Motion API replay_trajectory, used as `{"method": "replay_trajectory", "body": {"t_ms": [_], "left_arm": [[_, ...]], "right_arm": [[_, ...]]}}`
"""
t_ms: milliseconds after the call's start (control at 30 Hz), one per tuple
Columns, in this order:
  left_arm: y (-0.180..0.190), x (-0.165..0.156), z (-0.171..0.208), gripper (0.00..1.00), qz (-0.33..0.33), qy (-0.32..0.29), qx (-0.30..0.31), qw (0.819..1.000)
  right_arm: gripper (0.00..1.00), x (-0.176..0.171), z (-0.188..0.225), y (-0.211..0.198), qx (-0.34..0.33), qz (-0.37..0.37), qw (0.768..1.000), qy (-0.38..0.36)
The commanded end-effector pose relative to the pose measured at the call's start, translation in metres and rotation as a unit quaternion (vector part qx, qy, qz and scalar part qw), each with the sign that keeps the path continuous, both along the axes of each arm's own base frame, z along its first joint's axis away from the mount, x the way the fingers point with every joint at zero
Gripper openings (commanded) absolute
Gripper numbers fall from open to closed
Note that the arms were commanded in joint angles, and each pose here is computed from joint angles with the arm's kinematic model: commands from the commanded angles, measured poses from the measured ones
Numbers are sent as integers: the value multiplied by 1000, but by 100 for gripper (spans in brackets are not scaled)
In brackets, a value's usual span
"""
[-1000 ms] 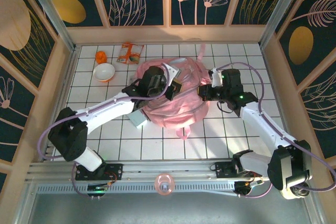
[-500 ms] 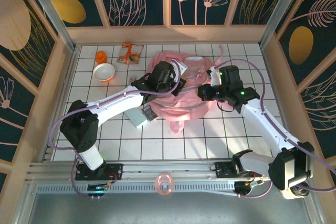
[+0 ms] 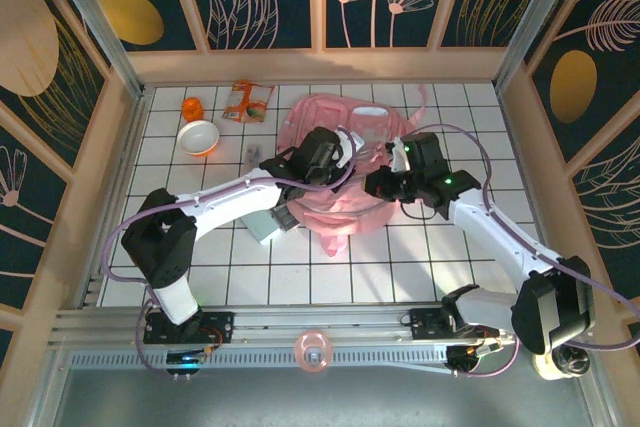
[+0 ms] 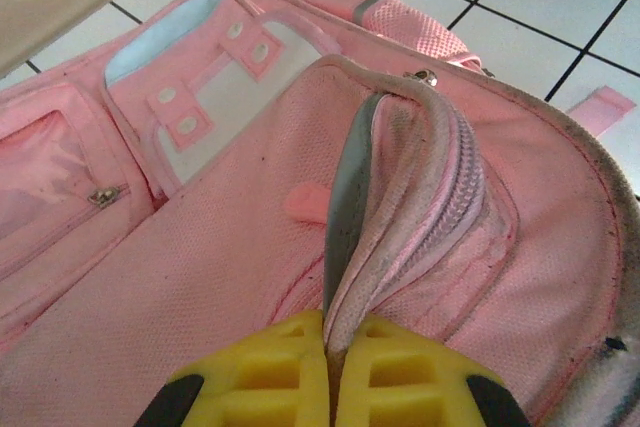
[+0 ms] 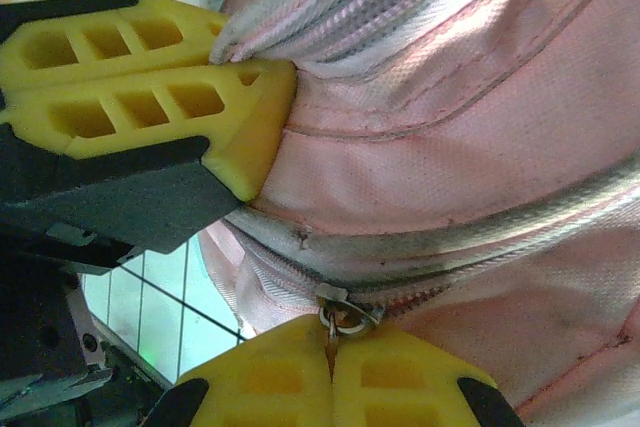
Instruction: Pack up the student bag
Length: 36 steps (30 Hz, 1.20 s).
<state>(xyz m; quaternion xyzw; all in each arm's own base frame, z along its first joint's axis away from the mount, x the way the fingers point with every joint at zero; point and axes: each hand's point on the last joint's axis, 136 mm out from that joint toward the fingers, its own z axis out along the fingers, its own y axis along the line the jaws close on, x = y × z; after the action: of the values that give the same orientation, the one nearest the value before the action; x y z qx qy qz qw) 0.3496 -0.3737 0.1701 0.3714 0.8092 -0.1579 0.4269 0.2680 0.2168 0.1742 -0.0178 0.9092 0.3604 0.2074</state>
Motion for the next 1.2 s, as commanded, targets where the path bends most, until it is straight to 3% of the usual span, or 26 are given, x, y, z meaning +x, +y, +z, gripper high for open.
{"method": "replay_trajectory", "body": {"t_ms": [0, 67, 133, 333, 533, 800, 1167], "left_arm": [[7, 22, 22, 0, 52, -35, -51, 997], [11, 17, 35, 0, 49, -53, -74, 995], [14, 12, 42, 0, 32, -67, -85, 994], [13, -10, 60, 0, -81, -100, -134, 983], [6, -35, 67, 0, -188, -135, -133, 964], [2, -34, 67, 0, -196, -135, -139, 961], [1, -49, 65, 0, -247, -151, -123, 949]], "right_arm": [[7, -33, -3, 17, 23, 42, 998, 37], [25, -28, 7, 10, 37, 30, 999, 13], [36, -22, 23, 0, 53, 16, 998, -17], [56, -3, 57, -41, 134, -59, 986, -74], [61, 7, 55, -43, 207, -88, 973, -45], [65, 9, 32, -29, 234, -101, 967, 0], [65, 31, 28, -22, 261, -109, 959, 3]]}}
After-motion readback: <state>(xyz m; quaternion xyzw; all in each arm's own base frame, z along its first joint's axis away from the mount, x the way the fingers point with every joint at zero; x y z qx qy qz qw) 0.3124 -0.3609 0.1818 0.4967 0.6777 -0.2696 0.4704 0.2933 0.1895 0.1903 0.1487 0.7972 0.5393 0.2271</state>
